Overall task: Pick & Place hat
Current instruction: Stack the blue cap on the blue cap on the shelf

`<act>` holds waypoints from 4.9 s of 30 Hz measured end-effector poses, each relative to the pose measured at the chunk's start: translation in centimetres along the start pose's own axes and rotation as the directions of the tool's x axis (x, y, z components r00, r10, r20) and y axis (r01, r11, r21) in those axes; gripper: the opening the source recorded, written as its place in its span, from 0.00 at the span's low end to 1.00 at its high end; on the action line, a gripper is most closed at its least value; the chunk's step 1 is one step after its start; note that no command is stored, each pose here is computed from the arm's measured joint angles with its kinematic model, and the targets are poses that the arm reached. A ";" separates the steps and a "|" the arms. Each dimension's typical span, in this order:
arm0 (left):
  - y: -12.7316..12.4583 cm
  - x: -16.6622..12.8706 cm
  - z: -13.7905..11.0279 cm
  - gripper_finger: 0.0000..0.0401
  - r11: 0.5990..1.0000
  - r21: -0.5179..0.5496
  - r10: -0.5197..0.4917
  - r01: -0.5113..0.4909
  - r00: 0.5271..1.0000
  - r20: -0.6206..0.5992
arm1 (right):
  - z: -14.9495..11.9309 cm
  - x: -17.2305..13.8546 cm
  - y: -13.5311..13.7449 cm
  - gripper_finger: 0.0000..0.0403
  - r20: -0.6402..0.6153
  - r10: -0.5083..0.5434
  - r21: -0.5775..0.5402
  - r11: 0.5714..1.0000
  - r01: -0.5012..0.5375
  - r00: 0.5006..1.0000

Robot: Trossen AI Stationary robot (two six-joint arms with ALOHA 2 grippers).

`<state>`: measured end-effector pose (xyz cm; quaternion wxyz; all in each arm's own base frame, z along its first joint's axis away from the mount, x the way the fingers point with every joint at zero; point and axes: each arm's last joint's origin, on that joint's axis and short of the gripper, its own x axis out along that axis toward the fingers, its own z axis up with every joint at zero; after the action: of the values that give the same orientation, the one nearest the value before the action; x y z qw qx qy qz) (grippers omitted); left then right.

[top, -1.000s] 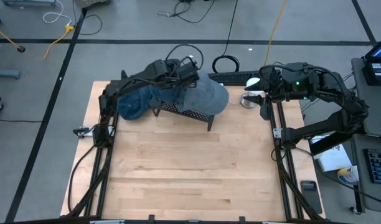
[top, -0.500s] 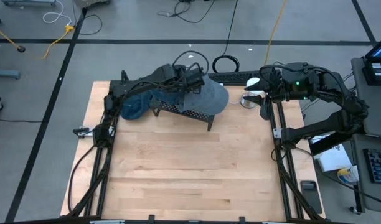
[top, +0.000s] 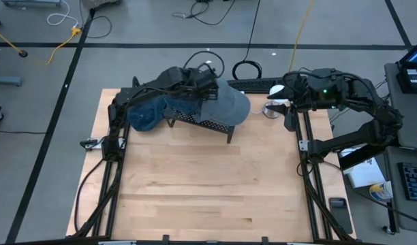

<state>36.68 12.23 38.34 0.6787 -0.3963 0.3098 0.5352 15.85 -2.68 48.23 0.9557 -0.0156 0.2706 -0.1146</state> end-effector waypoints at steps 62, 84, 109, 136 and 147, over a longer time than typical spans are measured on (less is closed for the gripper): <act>23.4 3.4 12.9 0.46 0.934 0.061 0.356 -0.351 0.913 -0.201 | 1.1 4.1 0.4 0.35 -0.049 0.001 -0.184 0.983 -0.010 0.999; 26.1 11.1 7.7 0.46 0.870 0.064 0.466 -0.489 0.773 -0.431 | -2.3 8.1 0.9 0.35 -0.207 0.007 -0.204 0.978 -0.050 0.978; 26.8 16.3 4.3 0.46 0.843 0.010 0.490 -0.539 0.758 -0.430 | -3.0 9.2 1.1 0.35 -0.205 0.010 -0.273 0.960 -0.067 0.979; 26.3 16.7 3.8 0.01 0.908 0.051 0.379 -0.416 0.765 -0.521 | -3.0 9.2 1.1 0.35 -0.202 0.007 -0.306 0.949 -0.070 0.979; 26.5 7.0 3.9 0.00 0.942 -0.144 0.230 -0.304 0.895 -0.383 | -2.5 9.2 1.1 0.35 -0.152 0.005 -0.337 0.940 -0.057 0.988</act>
<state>12.59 21.99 28.92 0.4864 -0.5075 0.4252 0.5702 22.39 -3.66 41.24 0.9174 -0.1677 0.3572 -0.0517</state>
